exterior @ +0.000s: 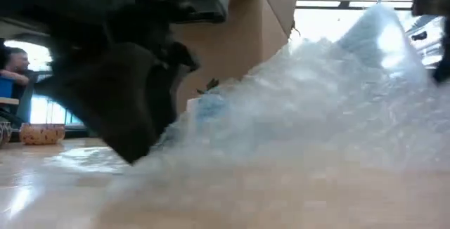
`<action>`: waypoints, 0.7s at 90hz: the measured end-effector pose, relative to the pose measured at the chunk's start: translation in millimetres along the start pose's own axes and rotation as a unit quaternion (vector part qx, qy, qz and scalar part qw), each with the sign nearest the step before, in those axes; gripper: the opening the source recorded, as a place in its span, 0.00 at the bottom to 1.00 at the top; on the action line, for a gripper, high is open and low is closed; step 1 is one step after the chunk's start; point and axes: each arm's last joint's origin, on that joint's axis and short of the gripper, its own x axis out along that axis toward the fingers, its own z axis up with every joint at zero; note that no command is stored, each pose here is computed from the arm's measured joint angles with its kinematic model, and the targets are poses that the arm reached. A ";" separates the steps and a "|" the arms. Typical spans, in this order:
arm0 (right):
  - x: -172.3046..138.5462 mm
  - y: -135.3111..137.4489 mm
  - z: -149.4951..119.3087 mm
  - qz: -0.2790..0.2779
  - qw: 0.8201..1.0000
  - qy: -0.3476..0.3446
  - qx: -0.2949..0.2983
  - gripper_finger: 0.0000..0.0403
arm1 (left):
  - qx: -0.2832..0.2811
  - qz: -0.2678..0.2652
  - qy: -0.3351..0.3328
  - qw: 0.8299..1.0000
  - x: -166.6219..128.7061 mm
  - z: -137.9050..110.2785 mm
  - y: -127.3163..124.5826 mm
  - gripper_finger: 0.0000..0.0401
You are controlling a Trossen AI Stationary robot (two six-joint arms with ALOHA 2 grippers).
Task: Wrap mug
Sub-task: Prepare the bubble wrap on the table
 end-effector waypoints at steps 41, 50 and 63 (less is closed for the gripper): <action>-49.0 10.9 14.0 -0.021 0.982 0.187 -0.037 0.30 | 0.057 -0.003 0.113 0.992 -25.7 -7.4 -10.0 0.33; -66.6 17.7 22.8 0.000 0.985 0.166 -0.039 0.30 | 0.079 -0.026 0.123 0.989 -30.1 -6.4 -12.4 0.33; -81.1 30.4 30.2 0.054 0.993 0.102 -0.039 0.29 | 0.093 -0.065 0.141 0.984 -41.4 -0.4 -14.3 0.33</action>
